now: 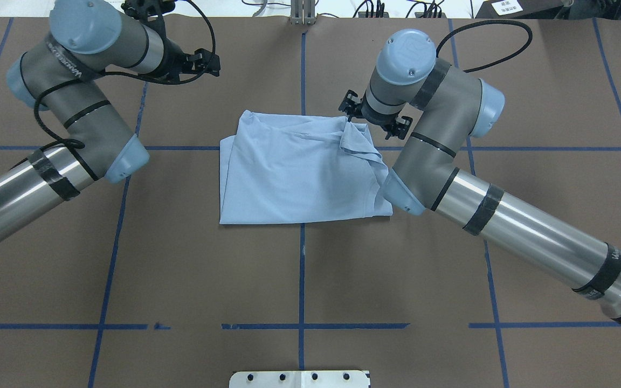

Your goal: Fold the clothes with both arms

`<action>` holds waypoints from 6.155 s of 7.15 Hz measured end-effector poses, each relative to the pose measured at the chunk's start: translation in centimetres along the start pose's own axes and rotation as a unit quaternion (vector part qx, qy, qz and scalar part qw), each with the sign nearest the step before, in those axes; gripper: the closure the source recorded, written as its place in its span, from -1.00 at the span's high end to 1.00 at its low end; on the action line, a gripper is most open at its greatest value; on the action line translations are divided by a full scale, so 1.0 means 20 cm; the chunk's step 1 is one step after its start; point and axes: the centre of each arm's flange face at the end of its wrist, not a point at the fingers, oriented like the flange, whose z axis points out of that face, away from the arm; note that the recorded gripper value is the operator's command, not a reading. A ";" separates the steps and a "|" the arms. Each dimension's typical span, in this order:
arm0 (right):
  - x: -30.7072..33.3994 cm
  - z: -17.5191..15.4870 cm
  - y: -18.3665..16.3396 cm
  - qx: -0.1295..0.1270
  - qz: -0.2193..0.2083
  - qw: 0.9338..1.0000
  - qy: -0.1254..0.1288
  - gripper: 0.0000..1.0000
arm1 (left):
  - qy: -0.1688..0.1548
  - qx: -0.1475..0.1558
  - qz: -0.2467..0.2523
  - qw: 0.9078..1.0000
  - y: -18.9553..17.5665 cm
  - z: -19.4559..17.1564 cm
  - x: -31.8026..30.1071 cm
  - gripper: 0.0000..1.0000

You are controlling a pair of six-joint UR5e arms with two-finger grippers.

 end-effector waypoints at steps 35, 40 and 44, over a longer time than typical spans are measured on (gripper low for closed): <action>0.28 -0.29 -0.64 0.004 -0.166 0.981 0.104 1.00 | 0.083 -0.024 0.059 0.994 0.23 -0.56 -0.30 1.00; 1.62 -0.88 -1.15 -0.027 -0.215 0.974 0.062 1.00 | -0.137 -0.011 0.242 0.961 -0.43 -1.13 -1.29 1.00; 2.80 -1.09 -1.13 -0.061 -0.293 0.953 0.046 1.00 | -0.194 -0.082 0.368 0.906 -0.29 -1.51 -2.13 1.00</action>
